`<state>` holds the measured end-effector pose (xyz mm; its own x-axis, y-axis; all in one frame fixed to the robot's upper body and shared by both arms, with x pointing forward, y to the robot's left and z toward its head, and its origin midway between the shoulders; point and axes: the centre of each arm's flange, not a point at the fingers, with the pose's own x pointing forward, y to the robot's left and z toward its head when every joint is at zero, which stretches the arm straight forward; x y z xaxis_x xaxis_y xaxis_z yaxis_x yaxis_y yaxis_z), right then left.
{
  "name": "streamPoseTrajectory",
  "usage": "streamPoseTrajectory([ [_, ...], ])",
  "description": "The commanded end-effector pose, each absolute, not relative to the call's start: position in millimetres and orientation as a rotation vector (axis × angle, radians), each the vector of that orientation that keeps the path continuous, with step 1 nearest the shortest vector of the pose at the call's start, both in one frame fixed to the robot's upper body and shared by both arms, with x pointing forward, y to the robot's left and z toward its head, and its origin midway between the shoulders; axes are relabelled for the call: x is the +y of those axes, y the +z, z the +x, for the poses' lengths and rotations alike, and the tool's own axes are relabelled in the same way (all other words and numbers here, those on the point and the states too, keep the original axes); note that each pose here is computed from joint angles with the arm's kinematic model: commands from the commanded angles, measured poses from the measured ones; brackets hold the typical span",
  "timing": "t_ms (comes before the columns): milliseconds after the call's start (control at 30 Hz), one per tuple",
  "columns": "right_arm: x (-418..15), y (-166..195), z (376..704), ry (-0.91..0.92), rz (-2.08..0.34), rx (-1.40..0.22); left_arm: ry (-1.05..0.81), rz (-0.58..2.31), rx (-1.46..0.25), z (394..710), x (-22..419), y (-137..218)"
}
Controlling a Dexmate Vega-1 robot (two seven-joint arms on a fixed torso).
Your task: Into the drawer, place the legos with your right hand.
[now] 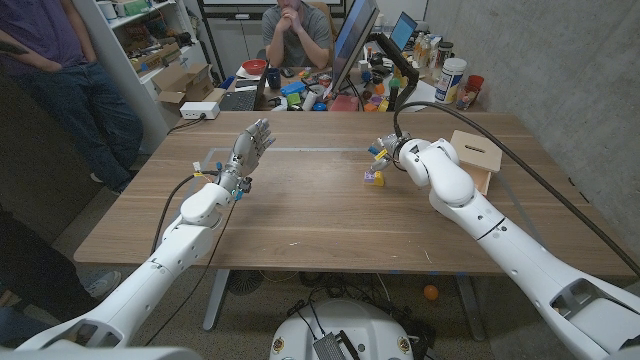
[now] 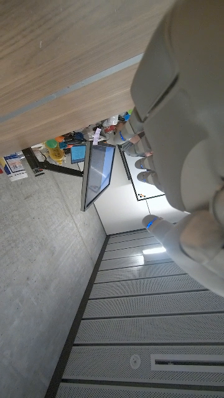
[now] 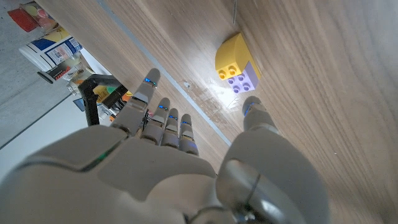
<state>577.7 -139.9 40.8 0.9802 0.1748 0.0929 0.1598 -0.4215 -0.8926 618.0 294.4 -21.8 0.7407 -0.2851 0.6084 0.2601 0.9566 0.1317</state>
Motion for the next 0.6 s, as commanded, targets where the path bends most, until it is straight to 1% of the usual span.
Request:
streamPoseTrajectory([
  [33, -136.1, 36.0, 585.2, 0.055, -2.063, -0.191, -0.302, 0.037, -0.669, 620.1, 292.7, -23.1],
  [600, -135.6, 26.1, 593.8, 0.066, -2.083, -0.160, -0.313, 0.044, -0.665, 623.5, 286.8, -17.7],
])
